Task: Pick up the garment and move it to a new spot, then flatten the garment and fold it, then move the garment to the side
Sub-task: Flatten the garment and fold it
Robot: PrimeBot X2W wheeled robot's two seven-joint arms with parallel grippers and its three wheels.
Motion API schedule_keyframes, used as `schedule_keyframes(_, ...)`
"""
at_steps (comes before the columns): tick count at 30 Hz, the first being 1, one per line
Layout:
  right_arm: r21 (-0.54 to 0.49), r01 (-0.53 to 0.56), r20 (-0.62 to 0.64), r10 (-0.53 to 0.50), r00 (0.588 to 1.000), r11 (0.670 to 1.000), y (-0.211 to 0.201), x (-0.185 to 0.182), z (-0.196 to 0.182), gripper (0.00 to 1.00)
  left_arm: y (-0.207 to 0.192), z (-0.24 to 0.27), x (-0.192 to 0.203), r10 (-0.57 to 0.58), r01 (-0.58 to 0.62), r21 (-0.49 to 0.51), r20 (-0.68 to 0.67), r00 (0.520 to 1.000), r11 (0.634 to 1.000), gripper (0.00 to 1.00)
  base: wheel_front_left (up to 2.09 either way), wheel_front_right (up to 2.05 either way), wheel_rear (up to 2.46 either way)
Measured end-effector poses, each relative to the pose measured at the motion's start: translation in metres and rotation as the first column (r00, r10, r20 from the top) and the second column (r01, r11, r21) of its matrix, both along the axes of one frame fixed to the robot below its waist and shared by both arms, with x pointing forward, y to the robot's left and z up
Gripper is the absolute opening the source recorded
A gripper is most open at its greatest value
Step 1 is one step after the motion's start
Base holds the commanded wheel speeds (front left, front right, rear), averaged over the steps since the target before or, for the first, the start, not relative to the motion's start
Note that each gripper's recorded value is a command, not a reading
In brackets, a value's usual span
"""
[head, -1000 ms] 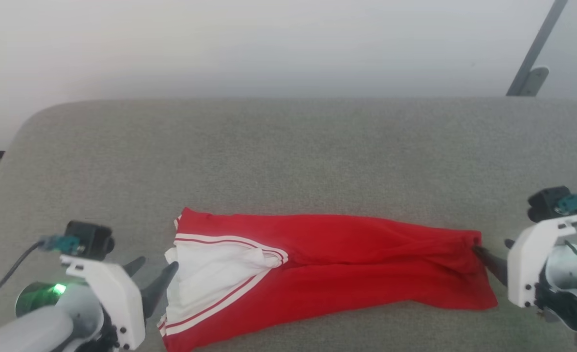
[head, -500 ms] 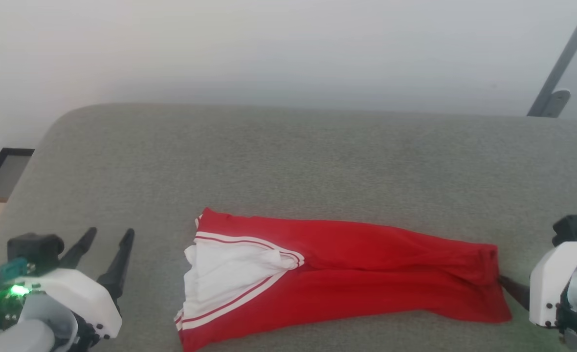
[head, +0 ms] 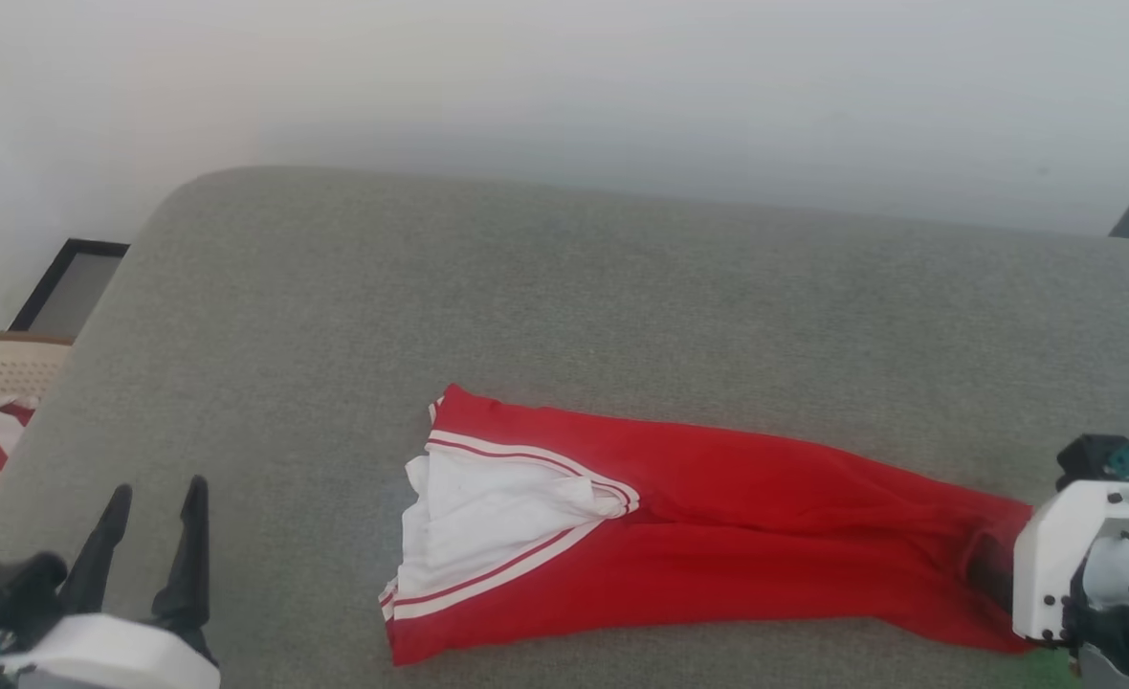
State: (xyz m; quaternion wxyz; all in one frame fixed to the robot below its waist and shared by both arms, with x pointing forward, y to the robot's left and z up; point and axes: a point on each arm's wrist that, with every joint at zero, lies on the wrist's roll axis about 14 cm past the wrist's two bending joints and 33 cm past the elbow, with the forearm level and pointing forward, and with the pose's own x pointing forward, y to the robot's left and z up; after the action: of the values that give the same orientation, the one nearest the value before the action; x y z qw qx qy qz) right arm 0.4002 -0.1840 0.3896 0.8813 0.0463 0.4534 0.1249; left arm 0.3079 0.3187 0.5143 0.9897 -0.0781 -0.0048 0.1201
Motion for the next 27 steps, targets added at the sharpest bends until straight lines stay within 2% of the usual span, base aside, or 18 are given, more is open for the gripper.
schedule_keyframes(2, 0.004, -0.006, -0.013, 0.006, 1.0, 1.0, 0.004, 0.003, -0.003, 1.0, 0.004, -0.002, -0.004, 0.016, -0.016, -0.01, 0.013, 1.0, 1.0, 1.0, 0.0, 0.0, 0.0)
schedule_keyframes(3, -0.001, -0.014, -0.02, 0.014, 1.0, 1.0, 0.006, 0.004, -0.004, 0.96, 0.005, -0.003, -0.005, 0.024, -0.024, -0.014, 0.018, 1.0, 1.0, 1.0, 0.0, 0.0, 0.0)
schedule_keyframes(4, -0.012, -0.025, -0.03, 0.025, 0.999, 1.0, 0.007, 0.004, -0.007, 0.34, 0.005, -0.005, -0.006, 0.028, -0.027, -0.017, 0.02, 0.999, 0.999, 1.0, 0.0, 0.0, 0.0)
schedule_keyframes(5, -0.016, -0.035, -0.039, 0.035, 0.999, 0.999, 0.009, 0.004, -0.009, 0.0, 0.006, -0.007, -0.008, 0.029, -0.029, -0.021, 0.022, 0.999, 0.999, 1.0, 0.0, 0.0, 0.0)
schedule_keyframes(9, 0.007, -0.056, -0.054, 0.056, 0.997, 0.998, 0.02, 0.009, -0.012, 0.0, 0.011, -0.007, -0.012, 0.053, -0.052, -0.026, 0.048, 0.997, 0.998, 1.0, 0.0, 0.0, 0.0)
schedule_keyframes(19, 0.061, -0.037, 0.014, 0.037, 0.999, 0.997, 0.023, 0.025, -0.002, 0.0, 0.021, -0.014, -0.019, 0.113, -0.111, -0.03, 0.055, 0.992, 0.993, 1.0, 0.0, 0.0, 0.0)
schedule_keyframes(27, -0.027, 0.033, 0.067, -0.031, 0.997, 0.999, -0.027, 0.036, 0.01, 0.0, 0.015, -0.015, -0.009, 0.097, -0.096, -0.018, 0.058, 0.994, 0.995, 1.0, 0.0, 0.0, 0.0)
